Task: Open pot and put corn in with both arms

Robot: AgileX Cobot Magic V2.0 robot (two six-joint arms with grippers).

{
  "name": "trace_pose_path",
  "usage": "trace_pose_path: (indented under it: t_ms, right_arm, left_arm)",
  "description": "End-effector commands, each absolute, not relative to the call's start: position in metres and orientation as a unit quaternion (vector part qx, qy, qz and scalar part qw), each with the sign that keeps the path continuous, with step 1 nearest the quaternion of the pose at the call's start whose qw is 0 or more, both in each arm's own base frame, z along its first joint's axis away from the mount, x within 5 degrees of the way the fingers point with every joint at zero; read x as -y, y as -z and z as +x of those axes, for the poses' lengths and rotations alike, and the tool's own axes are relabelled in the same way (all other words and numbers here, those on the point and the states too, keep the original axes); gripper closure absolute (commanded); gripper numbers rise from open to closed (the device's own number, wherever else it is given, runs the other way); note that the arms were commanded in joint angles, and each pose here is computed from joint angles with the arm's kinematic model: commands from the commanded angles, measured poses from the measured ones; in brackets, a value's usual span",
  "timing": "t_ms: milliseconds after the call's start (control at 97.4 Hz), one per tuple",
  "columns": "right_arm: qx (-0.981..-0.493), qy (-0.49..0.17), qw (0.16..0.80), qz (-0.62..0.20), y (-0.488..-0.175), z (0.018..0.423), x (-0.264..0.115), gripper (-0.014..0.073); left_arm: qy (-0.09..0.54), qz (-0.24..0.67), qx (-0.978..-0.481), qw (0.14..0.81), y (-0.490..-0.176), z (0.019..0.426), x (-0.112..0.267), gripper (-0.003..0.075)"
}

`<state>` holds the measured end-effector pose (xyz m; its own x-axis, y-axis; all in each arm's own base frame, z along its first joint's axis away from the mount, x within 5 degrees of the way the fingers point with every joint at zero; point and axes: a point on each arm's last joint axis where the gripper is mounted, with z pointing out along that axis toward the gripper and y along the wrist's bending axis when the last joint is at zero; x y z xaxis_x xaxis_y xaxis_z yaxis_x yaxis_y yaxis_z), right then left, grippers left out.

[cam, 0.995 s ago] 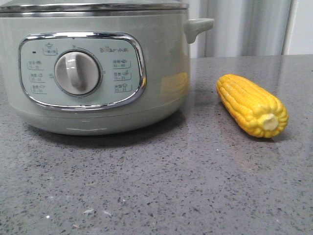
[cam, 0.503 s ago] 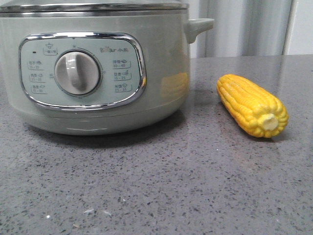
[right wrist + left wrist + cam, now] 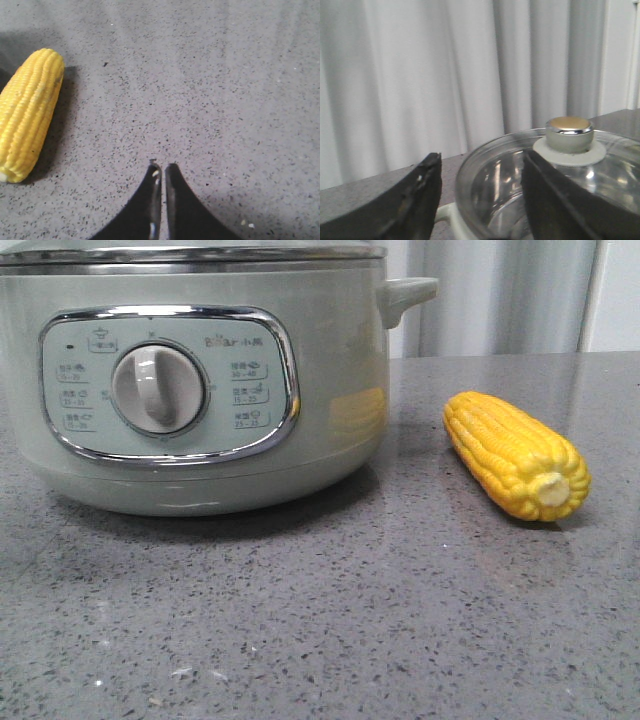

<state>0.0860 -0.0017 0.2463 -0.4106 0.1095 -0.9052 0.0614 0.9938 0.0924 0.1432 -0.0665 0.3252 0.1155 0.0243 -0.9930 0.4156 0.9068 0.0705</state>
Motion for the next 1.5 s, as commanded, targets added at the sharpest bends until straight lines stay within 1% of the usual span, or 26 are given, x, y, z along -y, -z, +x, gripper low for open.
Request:
trace_pose_path:
  t_ms: [0, 185, 410, 718, 1047, 1314, 1406, 1488]
  right_arm:
    - [-0.816, -0.022, 0.576, 0.044, -0.263, 0.091, 0.002, 0.0669]
    - [-0.817, -0.022, 0.575, 0.044, -0.263, 0.091, 0.002, 0.0669]
    - [-0.817, -0.022, 0.575, 0.044, -0.263, 0.091, 0.002, 0.0669]
    - [-0.817, -0.022, 0.575, 0.044, -0.263, 0.091, 0.002, 0.0669]
    - [-0.817, -0.022, 0.574, 0.044, -0.262, 0.091, 0.002, 0.0669]
    - [-0.817, -0.022, 0.574, 0.044, -0.262, 0.091, 0.002, 0.0669]
    - [-0.817, -0.022, 0.574, 0.044, -0.262, 0.091, 0.002, 0.0669]
    - [-0.817, -0.022, 0.574, 0.044, -0.262, 0.091, 0.002, 0.0669]
  left_arm:
    - [0.167, 0.165, -0.613, 0.754, -0.349, 0.151, 0.079, 0.0365]
    - [0.198, 0.195, -0.614, 0.739, -0.360, 0.169, 0.108, 0.0330]
    - [0.212, 0.215, -0.625, 0.720, -0.360, 0.194, 0.138, 0.0330]
    - [0.218, 0.214, -0.638, 0.707, -0.359, 0.226, 0.163, 0.0330]
    - [0.222, 0.211, -0.655, 0.690, -0.349, 0.248, 0.178, 0.0331]
    - [0.225, 0.204, -0.661, 0.687, -0.346, 0.251, 0.180, 0.0332]
    - [0.225, 0.204, -0.661, 0.687, -0.346, 0.251, 0.180, 0.0339]
    - [0.225, 0.204, -0.661, 0.687, -0.346, 0.251, 0.180, 0.0367]
